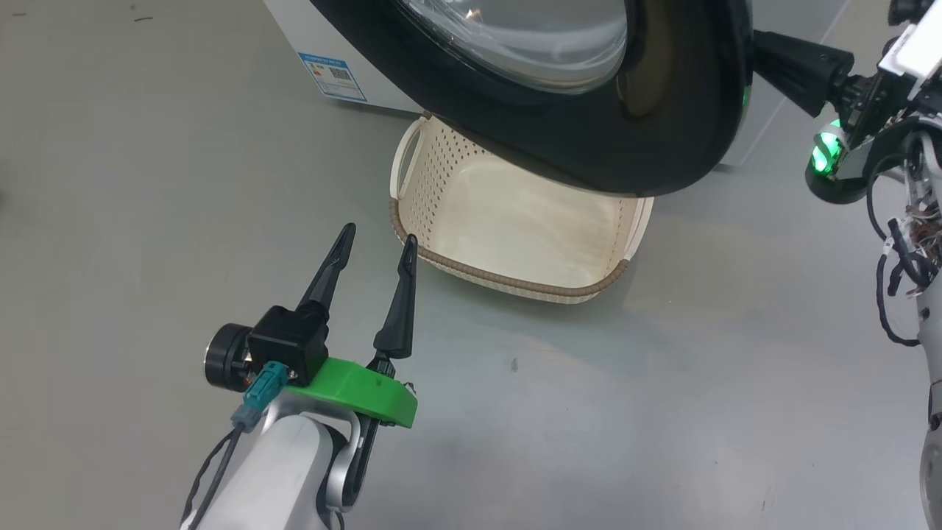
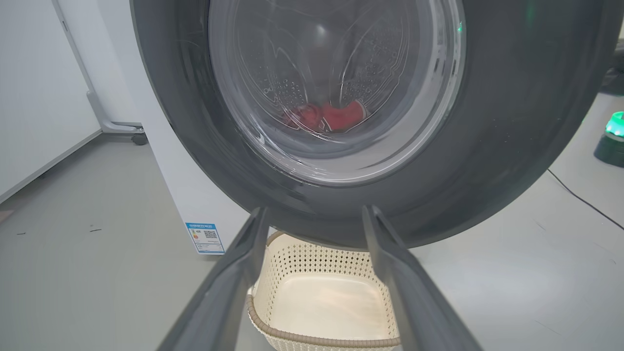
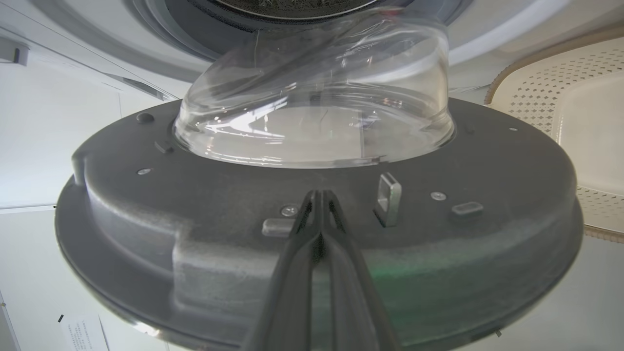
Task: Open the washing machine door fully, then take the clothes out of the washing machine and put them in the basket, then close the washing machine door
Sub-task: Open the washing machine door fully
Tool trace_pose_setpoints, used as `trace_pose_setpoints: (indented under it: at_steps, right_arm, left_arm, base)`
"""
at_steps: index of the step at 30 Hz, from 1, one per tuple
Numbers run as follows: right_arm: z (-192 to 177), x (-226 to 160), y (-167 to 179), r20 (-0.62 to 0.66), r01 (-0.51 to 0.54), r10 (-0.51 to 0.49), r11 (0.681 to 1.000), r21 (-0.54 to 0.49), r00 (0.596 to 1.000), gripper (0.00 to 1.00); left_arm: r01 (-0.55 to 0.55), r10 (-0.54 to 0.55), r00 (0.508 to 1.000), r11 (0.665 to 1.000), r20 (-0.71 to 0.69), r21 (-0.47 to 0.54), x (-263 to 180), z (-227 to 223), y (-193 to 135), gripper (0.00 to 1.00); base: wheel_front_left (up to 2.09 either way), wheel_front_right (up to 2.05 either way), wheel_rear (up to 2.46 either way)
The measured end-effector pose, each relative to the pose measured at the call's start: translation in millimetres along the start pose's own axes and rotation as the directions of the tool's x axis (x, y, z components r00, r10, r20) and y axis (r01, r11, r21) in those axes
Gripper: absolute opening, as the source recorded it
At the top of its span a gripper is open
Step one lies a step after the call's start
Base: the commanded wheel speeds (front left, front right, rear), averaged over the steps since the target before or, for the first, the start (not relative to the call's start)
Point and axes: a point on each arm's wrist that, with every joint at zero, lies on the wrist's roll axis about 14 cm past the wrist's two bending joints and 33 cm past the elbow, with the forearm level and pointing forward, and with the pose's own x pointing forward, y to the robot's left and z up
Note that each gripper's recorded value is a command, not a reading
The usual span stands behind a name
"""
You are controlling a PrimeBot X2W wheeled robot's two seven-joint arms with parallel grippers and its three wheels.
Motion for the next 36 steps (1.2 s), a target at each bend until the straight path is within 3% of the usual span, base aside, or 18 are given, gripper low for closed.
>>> trace_pose_setpoints:
  at_steps: [36]
  right_arm:
    - [-164.4,34.2,15.5,-0.294,-0.035,0.05,0.998,0.057,0.954,0.0]
  left_arm:
    - [-0.135,0.136,0.988,0.991,0.08,-0.007,-65.8,28.5,36.5,1.0]
  base:
    - [0.0,0.0,0.0]
